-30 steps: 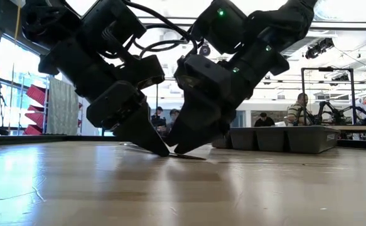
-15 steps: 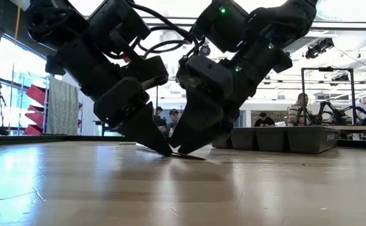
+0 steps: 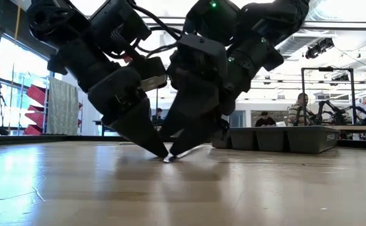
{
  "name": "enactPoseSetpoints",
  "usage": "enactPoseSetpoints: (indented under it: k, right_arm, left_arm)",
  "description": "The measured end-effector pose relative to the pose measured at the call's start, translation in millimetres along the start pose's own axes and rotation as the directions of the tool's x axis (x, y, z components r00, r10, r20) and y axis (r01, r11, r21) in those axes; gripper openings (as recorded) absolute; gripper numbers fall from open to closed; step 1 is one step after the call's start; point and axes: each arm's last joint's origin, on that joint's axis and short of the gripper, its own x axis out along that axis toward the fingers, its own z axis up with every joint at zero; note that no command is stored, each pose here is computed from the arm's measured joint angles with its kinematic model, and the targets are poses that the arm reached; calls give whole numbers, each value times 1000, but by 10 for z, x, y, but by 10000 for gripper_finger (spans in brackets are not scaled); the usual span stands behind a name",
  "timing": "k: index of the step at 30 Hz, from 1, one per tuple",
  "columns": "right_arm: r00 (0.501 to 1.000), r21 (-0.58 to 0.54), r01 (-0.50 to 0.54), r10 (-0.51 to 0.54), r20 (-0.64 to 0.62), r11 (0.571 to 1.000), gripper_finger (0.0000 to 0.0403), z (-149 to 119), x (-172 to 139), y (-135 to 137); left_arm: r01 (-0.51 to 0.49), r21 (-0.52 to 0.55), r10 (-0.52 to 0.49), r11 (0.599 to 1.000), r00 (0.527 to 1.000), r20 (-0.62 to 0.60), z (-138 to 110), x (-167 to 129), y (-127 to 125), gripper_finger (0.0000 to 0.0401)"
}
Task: Sort silverware
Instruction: Put the knife in the silverware tray
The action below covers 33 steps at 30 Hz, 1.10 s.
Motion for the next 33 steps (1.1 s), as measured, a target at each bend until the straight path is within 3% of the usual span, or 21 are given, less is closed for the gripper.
enactPoseSetpoints:
  k: [15,21,26,33]
  right_arm:
    - [1000,26,26,-26,-17,999,215,65,-208,25]
    - [977,59,208,-205,-54,976,215,-8,-266,-62]
    - [962,87,270,-265,-69,959,215,-36,-275,-95]
    - [994,-11,108,-109,-14,994,215,-3,-222,64]
  left_arm:
    - [176,-72,-182,982,980,-85,-1,-120,-98,0]
    - [173,-70,-179,982,981,-79,5,-122,-98,0]
    - [143,-51,-146,988,988,-60,15,-123,-92,0]
    - [147,-46,-150,988,986,-68,13,-125,-92,0]
